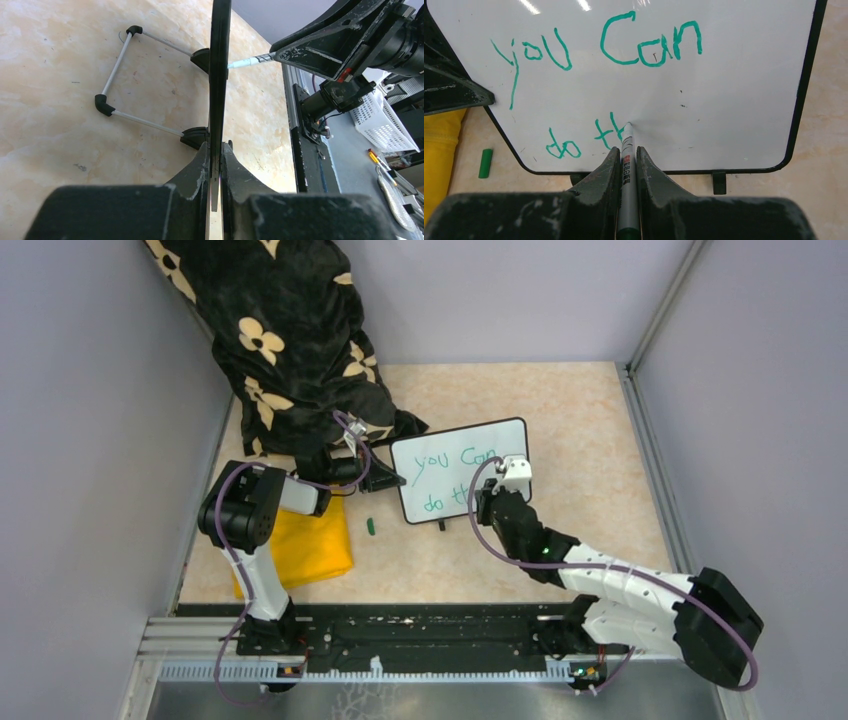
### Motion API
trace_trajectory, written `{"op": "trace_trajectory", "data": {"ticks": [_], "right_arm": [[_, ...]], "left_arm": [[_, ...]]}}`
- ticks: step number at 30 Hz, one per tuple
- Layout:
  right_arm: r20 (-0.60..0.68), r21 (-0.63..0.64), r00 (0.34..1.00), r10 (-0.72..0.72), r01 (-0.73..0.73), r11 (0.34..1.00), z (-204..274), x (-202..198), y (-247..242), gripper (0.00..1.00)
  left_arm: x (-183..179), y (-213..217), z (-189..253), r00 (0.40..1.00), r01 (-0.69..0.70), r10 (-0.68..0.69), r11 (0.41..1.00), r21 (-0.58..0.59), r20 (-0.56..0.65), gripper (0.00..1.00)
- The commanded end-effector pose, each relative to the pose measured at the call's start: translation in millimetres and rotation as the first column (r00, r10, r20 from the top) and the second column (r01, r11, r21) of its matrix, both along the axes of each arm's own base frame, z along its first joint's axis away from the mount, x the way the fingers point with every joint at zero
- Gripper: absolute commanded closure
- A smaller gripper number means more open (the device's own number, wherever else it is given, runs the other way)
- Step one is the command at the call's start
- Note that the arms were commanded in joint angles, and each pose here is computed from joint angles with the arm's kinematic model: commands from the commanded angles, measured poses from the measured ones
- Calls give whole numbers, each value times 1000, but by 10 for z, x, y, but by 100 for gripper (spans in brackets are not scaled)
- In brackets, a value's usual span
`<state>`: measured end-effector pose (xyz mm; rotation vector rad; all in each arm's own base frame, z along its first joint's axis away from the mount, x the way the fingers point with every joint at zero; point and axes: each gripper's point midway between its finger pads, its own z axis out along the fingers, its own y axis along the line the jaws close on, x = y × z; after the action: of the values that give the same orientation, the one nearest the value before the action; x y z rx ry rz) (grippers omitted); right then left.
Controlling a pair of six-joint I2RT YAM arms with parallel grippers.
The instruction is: Write a sentence on the whiteboard
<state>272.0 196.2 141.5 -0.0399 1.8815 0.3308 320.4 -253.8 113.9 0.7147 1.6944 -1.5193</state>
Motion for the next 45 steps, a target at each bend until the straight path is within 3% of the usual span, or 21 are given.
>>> {"op": "trace_trajectory", "data": {"ticks": [1, 35, 45], "right_arm": [[35, 35, 998, -43, 41, 999, 149, 41, -81, 100], [-41, 12, 999, -12, 13, 1000, -154, -117, -142, 100], [-4, 52, 1000, 1, -1, 999, 57, -90, -89, 100]], "left_arm": [[-105, -49, -312, 993, 5, 1, 999, 50, -121, 100], [-110, -52, -314, 993, 8, -2, 999, 50, -121, 100], [-115, -59, -309, 993, 11, -5, 999, 50, -118, 100]]}}
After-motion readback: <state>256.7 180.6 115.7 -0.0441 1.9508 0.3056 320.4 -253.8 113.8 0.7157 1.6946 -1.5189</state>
